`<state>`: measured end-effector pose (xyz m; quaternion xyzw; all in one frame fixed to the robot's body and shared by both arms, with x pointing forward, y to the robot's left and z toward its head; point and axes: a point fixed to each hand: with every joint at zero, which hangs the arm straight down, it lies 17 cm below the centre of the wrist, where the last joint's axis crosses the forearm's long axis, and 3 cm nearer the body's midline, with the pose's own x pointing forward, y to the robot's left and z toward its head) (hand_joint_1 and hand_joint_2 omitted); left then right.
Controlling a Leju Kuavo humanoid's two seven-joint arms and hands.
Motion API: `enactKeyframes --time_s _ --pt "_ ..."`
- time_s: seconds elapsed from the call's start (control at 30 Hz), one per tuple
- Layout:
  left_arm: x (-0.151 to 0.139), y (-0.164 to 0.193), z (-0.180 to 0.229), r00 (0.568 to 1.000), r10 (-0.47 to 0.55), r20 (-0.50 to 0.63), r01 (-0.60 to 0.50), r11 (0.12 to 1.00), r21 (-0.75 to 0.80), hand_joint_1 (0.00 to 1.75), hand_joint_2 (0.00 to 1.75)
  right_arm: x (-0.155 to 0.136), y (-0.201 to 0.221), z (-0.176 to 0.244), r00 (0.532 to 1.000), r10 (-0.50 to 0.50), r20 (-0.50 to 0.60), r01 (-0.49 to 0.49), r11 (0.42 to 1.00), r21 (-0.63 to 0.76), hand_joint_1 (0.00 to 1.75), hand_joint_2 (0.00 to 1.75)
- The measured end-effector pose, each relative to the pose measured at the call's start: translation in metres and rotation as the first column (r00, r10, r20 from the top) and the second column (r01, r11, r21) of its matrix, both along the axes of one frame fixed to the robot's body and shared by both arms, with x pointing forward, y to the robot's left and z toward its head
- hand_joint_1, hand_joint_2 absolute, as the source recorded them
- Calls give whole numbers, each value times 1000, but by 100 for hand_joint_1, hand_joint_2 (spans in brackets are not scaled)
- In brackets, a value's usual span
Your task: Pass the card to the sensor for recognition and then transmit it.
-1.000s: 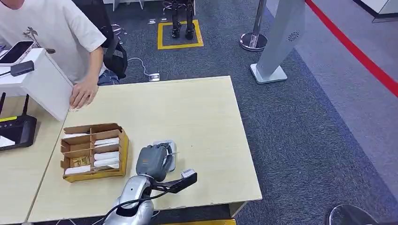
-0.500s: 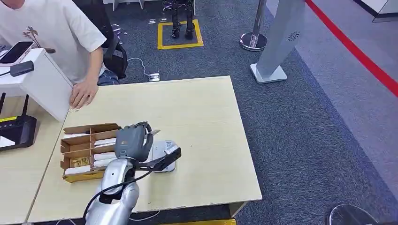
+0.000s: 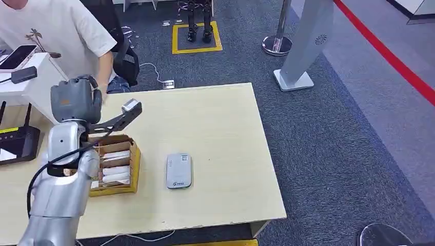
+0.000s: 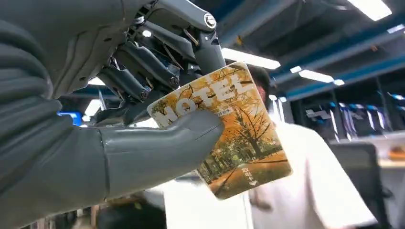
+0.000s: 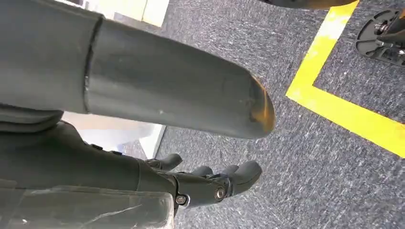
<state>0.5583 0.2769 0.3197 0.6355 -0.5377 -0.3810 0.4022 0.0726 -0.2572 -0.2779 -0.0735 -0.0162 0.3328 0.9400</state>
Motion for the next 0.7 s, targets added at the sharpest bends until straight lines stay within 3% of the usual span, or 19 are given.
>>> enactKeyframes --time_s 0.37,0.7 --pt "9 49 32 996 80 44 -83 994 69 175 175 6 1 1 1000 0 6 0 1000 4 0 0" --pt "10 120 7 976 217 -10 -215 972 93 175 175 8 0 1 1000 -24 15 24 1000 -1 0 0"
